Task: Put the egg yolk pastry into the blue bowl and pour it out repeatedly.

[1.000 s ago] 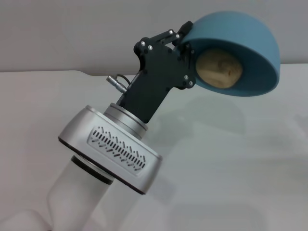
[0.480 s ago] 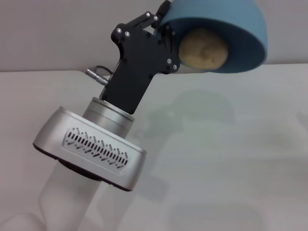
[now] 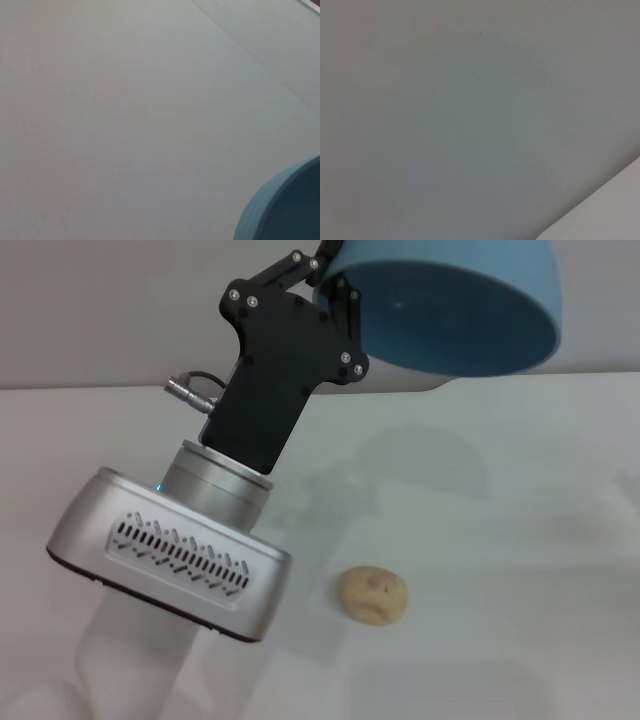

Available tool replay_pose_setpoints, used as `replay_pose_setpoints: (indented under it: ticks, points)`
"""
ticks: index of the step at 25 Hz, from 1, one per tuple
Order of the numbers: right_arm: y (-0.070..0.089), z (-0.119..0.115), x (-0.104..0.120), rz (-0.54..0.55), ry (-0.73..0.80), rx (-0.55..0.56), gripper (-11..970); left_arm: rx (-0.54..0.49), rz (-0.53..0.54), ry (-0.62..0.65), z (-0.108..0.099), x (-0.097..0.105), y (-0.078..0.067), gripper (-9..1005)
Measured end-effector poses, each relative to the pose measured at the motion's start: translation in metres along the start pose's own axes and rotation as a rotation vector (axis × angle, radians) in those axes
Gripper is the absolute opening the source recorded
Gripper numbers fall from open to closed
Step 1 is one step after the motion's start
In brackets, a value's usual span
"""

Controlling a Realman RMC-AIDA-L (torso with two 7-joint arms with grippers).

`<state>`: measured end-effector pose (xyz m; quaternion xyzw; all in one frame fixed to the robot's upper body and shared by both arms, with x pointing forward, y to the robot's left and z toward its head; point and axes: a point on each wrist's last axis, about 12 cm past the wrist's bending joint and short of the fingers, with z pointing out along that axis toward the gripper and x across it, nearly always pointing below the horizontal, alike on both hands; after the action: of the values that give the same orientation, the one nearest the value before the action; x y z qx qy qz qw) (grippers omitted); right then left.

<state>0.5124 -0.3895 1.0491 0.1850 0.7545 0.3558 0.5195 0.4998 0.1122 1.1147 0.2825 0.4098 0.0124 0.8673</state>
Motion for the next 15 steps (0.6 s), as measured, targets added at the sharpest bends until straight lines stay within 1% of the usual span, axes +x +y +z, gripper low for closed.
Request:
replay_pose_setpoints:
  ticks: [4,7,9,11,12,13,14,15]
  points:
    - [0.002,0.002,-0.001,-0.009,0.006,-0.005,356,-0.017,-0.064,0.026,0.005,0.008,0.006,-2]
    - [0.007,0.01,-0.002,-0.036,0.038,-0.025,356,-0.064,-0.115,0.111,0.014,0.019,0.016,-2]
    - [0.014,0.02,-0.001,-0.079,0.097,-0.056,356,-0.085,-0.163,0.208,0.026,0.027,0.022,-2]
    - [0.023,0.031,0.001,-0.128,0.163,-0.086,356,-0.077,-0.215,0.313,0.037,0.035,0.028,-1]
    - [0.029,0.038,0.002,-0.16,0.206,-0.105,356,-0.07,-0.252,0.387,0.046,0.042,0.034,-1]
    - [0.039,0.052,0.006,-0.223,0.289,-0.134,356,-0.055,-0.281,0.445,0.051,0.047,0.039,-1]
    - [0.039,0.052,0.006,-0.223,0.289,-0.134,356,-0.023,-0.35,0.578,0.06,0.062,0.053,-1]
    - [0.044,0.059,0.009,-0.263,0.342,-0.146,356,-0.023,-0.35,0.578,0.06,0.062,0.053,-1]
